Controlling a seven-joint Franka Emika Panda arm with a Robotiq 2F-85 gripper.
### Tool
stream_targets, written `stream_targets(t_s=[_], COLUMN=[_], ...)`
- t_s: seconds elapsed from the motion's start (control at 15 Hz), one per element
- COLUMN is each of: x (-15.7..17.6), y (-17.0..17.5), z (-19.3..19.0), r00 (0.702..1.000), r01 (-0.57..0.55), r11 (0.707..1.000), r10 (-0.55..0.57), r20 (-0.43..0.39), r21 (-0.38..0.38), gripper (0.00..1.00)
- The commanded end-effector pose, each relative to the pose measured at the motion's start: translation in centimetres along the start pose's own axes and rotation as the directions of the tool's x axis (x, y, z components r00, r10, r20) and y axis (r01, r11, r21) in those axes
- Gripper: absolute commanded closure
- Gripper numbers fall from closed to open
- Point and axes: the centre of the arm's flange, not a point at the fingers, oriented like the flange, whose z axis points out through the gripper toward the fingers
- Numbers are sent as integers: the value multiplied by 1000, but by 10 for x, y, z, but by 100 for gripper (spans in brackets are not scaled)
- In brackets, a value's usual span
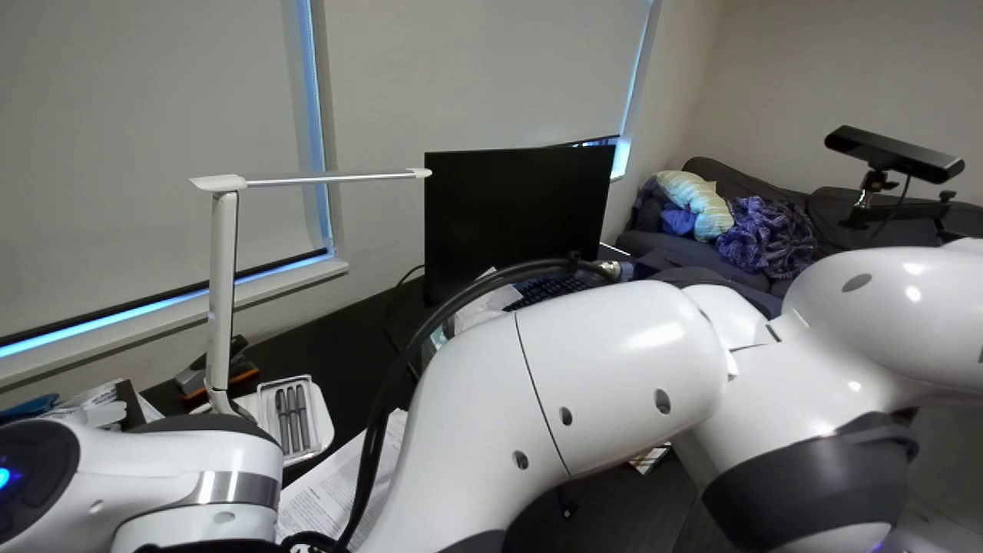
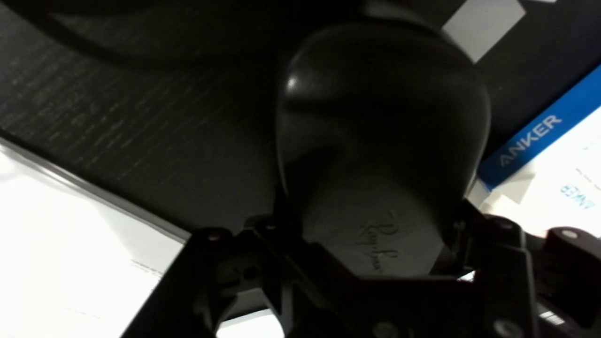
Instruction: Move the eyeglass case to the right
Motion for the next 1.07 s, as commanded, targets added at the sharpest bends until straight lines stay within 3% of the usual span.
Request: stream_targets(t_s=[0.0, 0.27, 0.6, 1.0], x=[-1, -5, -10, 7], y=[-38, -30, 7, 50], z=[17, 6, -33, -76], r00=[1000, 999, 996, 1000], r01=[-17, 18, 86, 6], r11=[1000, 1000, 991, 979], r10=[17, -17, -83, -4], r20=[10, 42, 40, 11], r21=[-7, -21, -105, -204], gripper=[51, 51, 51, 51])
